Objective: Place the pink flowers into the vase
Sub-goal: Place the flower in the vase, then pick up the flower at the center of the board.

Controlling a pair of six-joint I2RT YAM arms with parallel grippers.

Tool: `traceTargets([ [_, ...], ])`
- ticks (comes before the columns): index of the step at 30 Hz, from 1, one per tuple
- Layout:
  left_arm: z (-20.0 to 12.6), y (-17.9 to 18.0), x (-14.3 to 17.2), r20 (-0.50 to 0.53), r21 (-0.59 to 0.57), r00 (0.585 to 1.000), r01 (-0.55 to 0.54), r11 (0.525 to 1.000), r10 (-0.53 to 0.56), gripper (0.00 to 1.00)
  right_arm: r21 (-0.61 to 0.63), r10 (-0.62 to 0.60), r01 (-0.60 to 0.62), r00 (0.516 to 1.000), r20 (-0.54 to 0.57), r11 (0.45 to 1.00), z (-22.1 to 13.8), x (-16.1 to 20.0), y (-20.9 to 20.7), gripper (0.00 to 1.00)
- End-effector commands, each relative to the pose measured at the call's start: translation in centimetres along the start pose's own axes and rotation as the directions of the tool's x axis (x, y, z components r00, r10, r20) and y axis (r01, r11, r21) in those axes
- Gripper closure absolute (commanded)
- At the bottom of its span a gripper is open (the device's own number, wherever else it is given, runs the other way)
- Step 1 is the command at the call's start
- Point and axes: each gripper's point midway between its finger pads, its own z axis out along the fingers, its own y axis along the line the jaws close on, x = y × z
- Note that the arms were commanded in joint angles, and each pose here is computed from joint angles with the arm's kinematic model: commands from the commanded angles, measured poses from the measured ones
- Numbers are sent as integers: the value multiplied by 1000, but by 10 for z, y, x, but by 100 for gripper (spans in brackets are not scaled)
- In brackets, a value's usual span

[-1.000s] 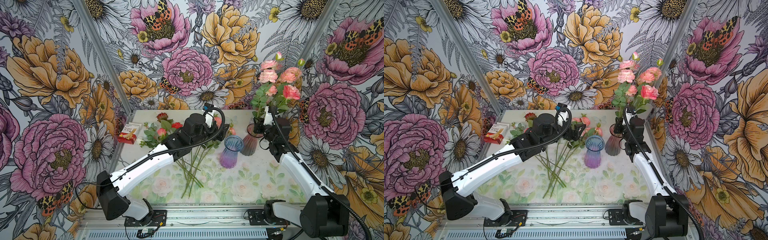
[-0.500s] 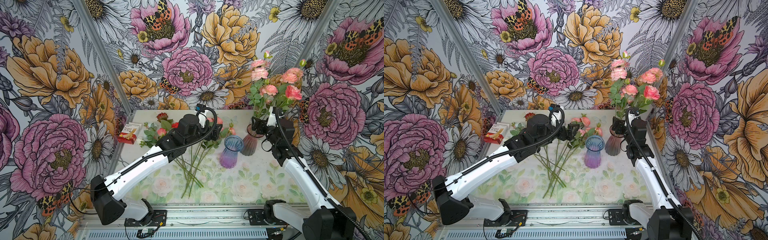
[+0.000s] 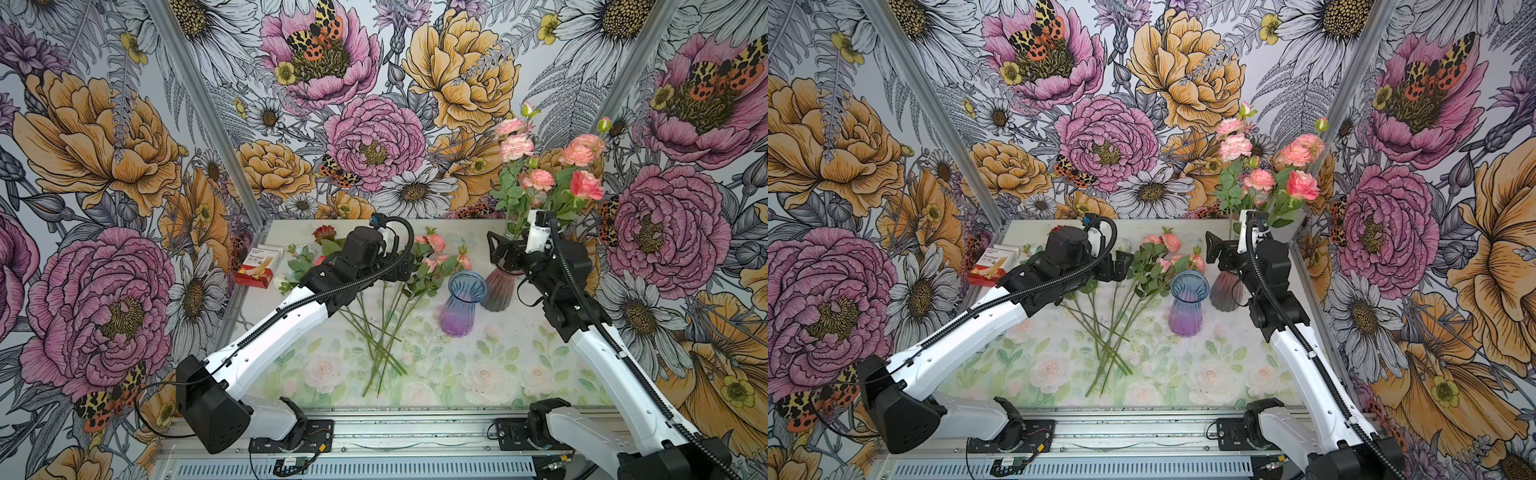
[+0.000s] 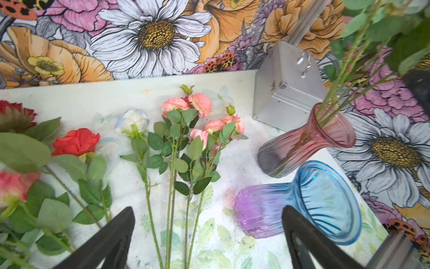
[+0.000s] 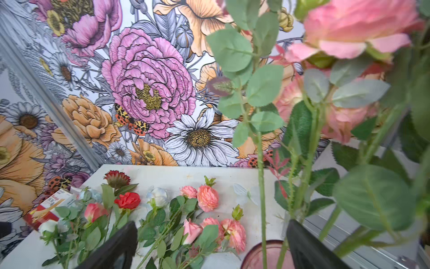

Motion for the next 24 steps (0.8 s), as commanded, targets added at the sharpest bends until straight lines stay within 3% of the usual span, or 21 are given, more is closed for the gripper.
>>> traceTargets([
  [1, 11, 17, 37, -151, -59, 988, -6, 998, -3, 2, -109, -42, 45, 999, 29, 993, -6, -20, 31, 1],
  [4, 26, 19, 61, -262, -50, 965, -14, 999, 0, 2, -187, -44, 49, 999, 30, 981, -6, -26, 52, 1],
  [10, 57, 23, 107, -482, -66, 876, -51, 996, 13, 6, -377, -87, 70, 996, -28, 924, 5, -24, 107, 1],
  [13, 69, 18, 124, -532, -46, 846, -65, 997, 30, 9, -449, -104, 74, 994, -43, 891, 4, -18, 128, 1],
  [24, 115, 15, 168, -642, -56, 765, -112, 992, 50, 26, -458, -87, 56, 995, -46, 887, -12, -17, 127, 1],
])
